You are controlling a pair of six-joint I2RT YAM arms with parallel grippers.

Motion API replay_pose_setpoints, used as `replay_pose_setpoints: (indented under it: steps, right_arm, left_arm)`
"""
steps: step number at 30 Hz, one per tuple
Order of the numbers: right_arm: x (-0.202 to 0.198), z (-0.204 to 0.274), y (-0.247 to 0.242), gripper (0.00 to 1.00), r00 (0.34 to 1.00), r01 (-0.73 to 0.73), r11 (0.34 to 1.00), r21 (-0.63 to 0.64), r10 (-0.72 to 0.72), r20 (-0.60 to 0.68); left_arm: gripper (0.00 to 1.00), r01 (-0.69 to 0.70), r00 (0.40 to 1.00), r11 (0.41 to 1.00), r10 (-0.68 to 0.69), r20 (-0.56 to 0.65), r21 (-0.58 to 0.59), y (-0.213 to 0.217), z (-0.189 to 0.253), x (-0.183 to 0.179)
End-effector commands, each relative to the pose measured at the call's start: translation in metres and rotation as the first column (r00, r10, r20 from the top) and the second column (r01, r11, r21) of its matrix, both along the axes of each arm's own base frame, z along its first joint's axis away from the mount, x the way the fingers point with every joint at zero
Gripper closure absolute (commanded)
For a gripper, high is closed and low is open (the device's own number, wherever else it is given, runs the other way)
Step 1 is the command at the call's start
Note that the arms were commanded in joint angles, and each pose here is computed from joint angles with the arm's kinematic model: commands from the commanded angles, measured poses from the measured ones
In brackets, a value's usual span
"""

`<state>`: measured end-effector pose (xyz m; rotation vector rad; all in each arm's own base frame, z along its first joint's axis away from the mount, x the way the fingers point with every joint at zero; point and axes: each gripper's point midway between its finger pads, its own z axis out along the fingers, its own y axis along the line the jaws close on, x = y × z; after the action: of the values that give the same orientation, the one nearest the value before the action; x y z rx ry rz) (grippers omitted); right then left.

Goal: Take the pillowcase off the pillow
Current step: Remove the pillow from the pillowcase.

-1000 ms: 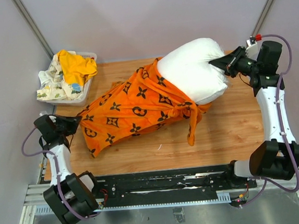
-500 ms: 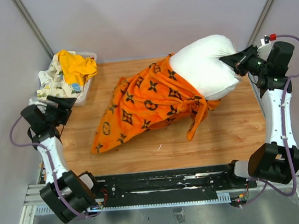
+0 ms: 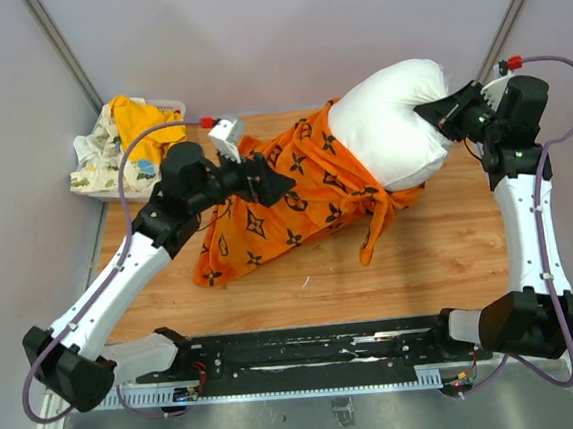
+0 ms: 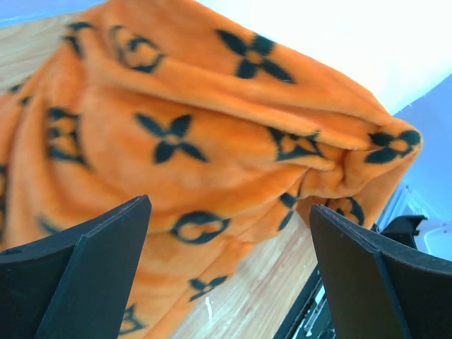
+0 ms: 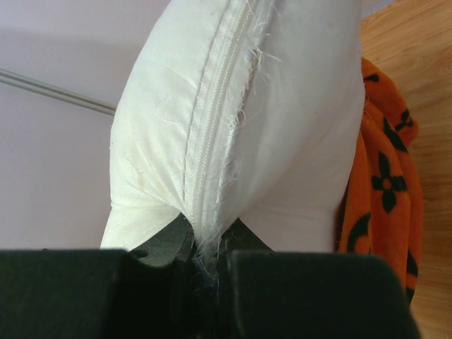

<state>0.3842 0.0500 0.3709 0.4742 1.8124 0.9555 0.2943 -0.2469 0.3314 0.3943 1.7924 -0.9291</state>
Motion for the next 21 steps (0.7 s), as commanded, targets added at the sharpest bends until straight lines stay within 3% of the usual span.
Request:
replay_pose_setpoints:
  steps: [1, 5, 9, 11, 13, 14, 18, 21]
  right_arm:
    - [-0.004, 0.027, 0.014, 0.99, 0.995, -0.022, 0.998, -0.051, 0.027, 0.1]
    - [-0.005, 0.026, 0.021, 0.98, 0.994, -0.041, 0.998, -0.052, 0.046, 0.1]
    - [-0.008, 0.026, 0.023, 0.97, 0.993, -0.053, 0.997, -0.062, 0.059, 0.102]
    - [-0.009, 0.024, 0.023, 0.97, 0.993, -0.053, 0.996, -0.069, 0.059, 0.098]
    - [-0.009, 0.022, 0.022, 0.97, 0.993, -0.051, 0.996, -0.073, 0.058, 0.098]
    - [-0.008, 0.021, 0.022, 0.97, 0.993, -0.052, 0.996, -0.073, 0.059, 0.099]
    - [-0.008, 0.021, 0.019, 0.97, 0.993, -0.049, 0.997, -0.066, 0.056, 0.1]
    - [-0.007, 0.022, 0.009, 0.97, 0.993, -0.031, 0.999, -0.032, 0.034, 0.11]
  left_arm:
    - [0.01, 0.069, 0.997, 0.987, -0.072, 0.014, 0.146, -0.046, -0.025, -0.004]
    - [0.01, 0.026, 0.999, 0.97, -0.017, -0.039, 0.242, -0.076, -0.058, -0.001]
    - [0.13, 0.008, 0.998, 0.967, 0.008, -0.062, 0.254, -0.081, -0.077, 0.006]
    - [0.32, -0.028, 0.998, 0.963, 0.044, -0.054, 0.268, -0.074, -0.081, 0.009]
    - [0.78, -0.079, 0.995, 0.952, 0.094, -0.038, 0.294, -0.064, -0.083, 0.013]
    - [0.96, -0.114, 0.991, 0.942, 0.13, -0.032, 0.314, -0.056, -0.085, 0.015]
    - [1.0, -0.31, 0.937, 0.893, 0.346, -0.057, 0.327, 0.004, -0.095, 0.025]
    - [1.0, -0.49, 0.827, 0.836, 0.535, -0.172, 0.247, 0.083, -0.112, 0.034]
